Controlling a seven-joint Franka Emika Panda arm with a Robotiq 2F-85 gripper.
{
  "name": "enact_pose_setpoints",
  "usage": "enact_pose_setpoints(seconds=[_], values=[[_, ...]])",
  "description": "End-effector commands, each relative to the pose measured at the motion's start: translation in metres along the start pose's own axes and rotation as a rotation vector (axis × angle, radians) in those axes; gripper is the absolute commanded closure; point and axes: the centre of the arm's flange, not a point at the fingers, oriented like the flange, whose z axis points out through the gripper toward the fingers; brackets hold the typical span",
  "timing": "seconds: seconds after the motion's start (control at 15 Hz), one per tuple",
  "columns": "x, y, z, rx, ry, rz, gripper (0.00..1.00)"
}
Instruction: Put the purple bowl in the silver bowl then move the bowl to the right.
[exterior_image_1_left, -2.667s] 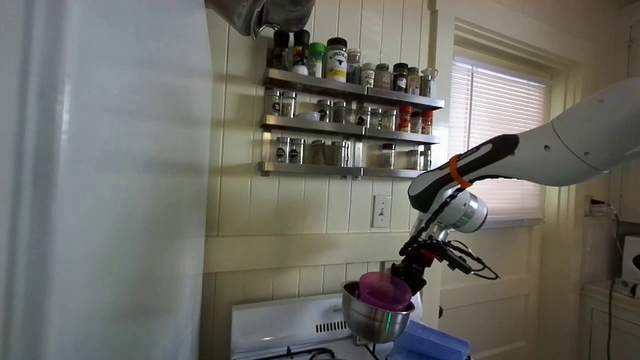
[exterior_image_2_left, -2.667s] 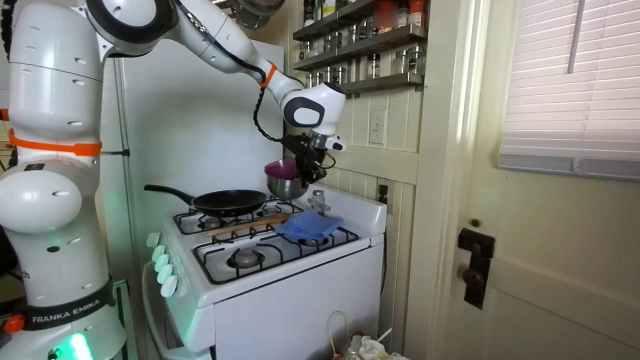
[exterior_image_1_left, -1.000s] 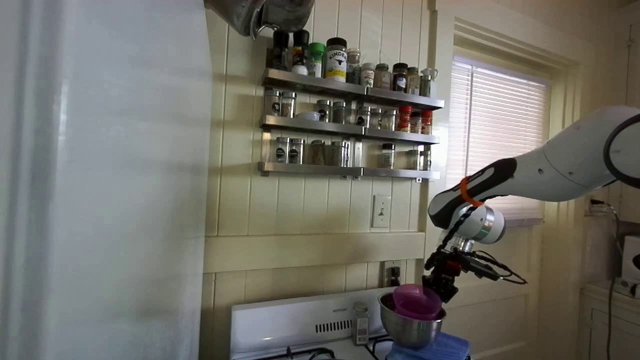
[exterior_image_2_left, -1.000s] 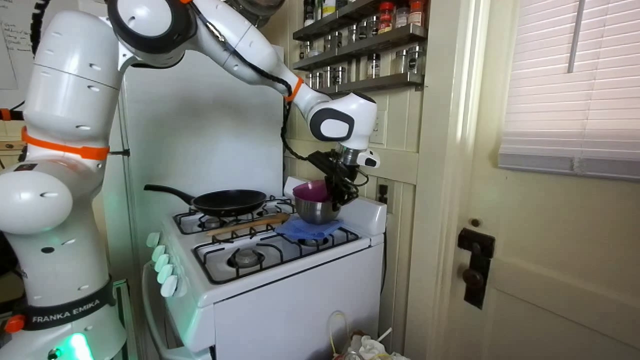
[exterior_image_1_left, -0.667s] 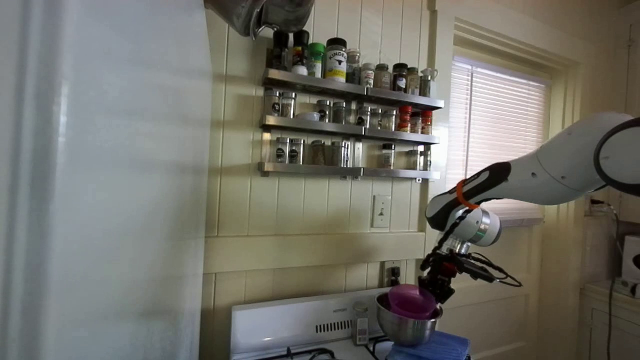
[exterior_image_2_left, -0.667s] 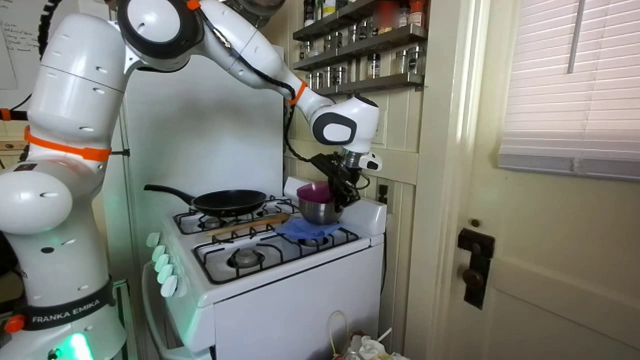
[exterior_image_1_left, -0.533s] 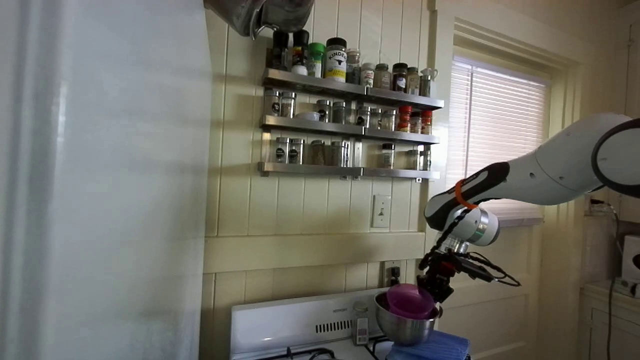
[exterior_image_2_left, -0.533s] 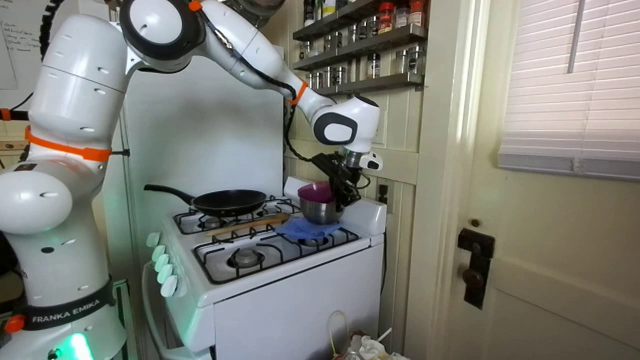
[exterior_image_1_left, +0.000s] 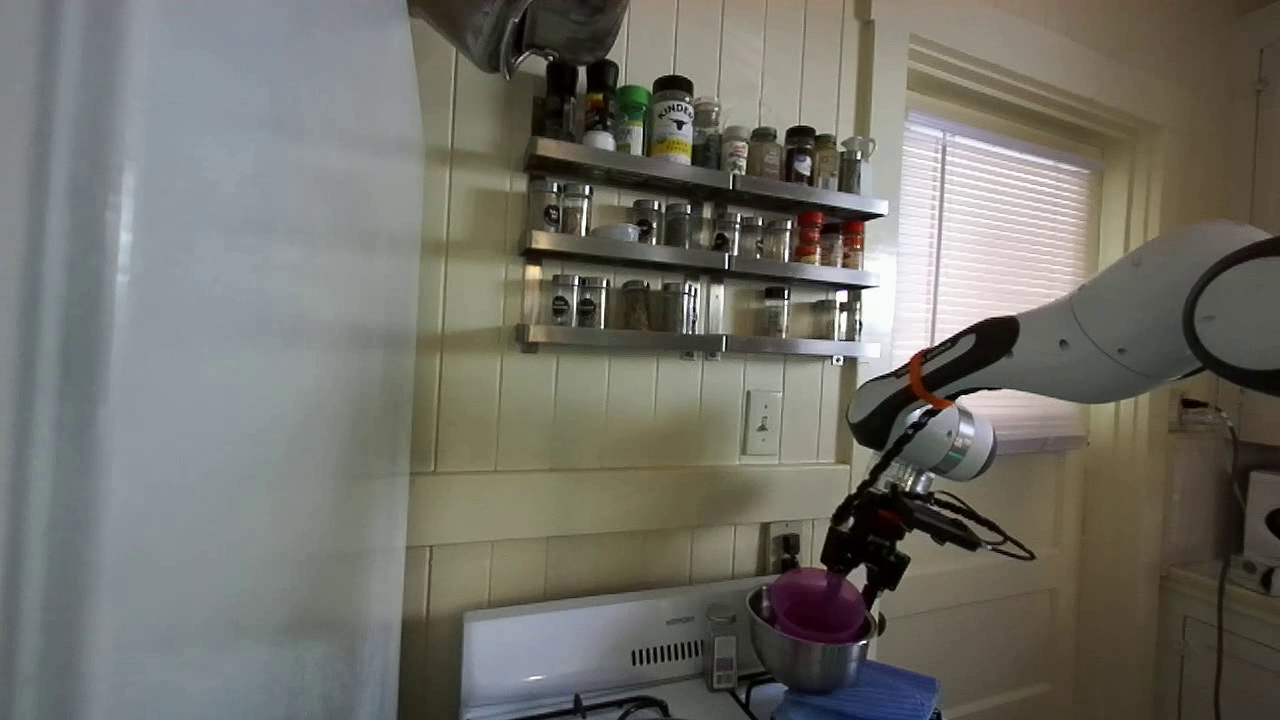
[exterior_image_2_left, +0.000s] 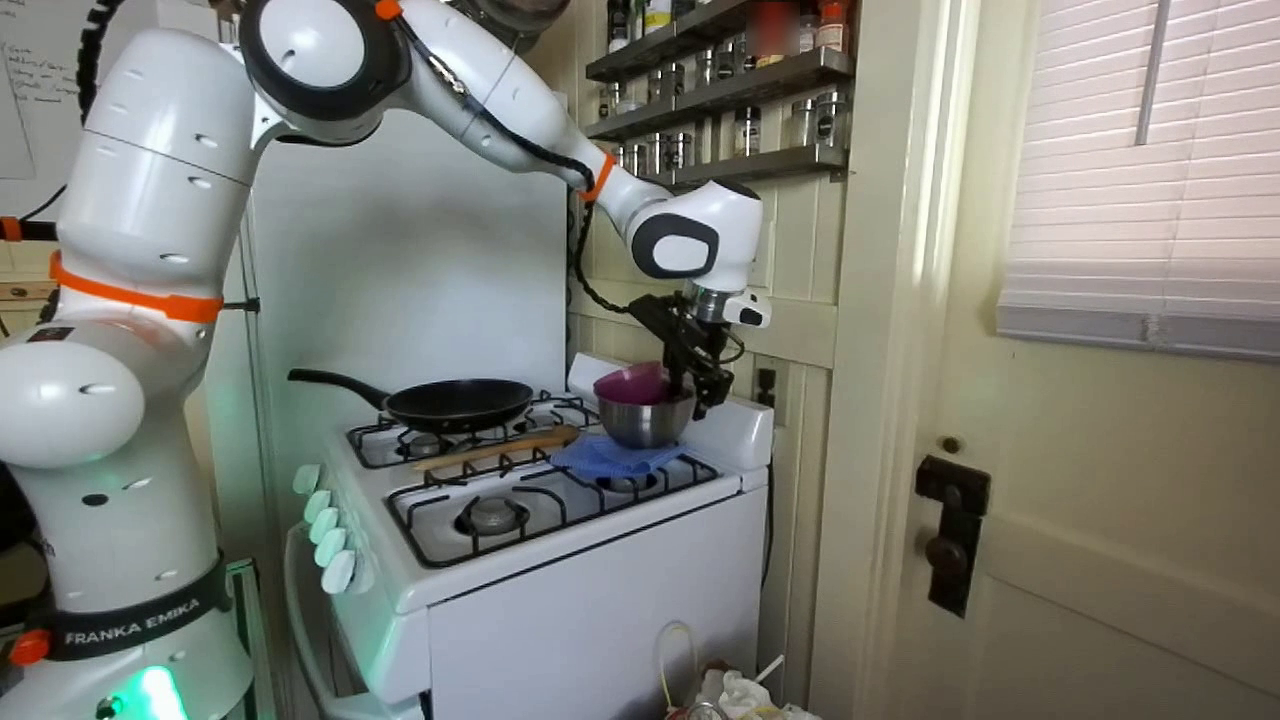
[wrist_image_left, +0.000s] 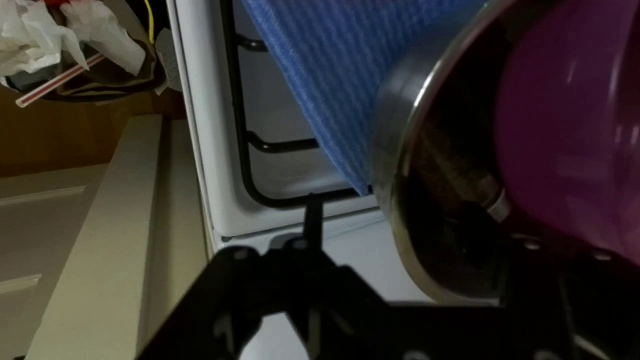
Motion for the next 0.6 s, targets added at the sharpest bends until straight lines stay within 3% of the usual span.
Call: enact_pose_setpoints(seconds=[0.0,0.27,0.53], values=[[-0.014,0.003,-0.021,-0.021,0.025,0.033,0.01],[-0.038,0.010,-0.054,0.006,0.066,0.019,0.00],[-0.078,0.004,-0.080,0.169,0.062,-0.161,0.00]])
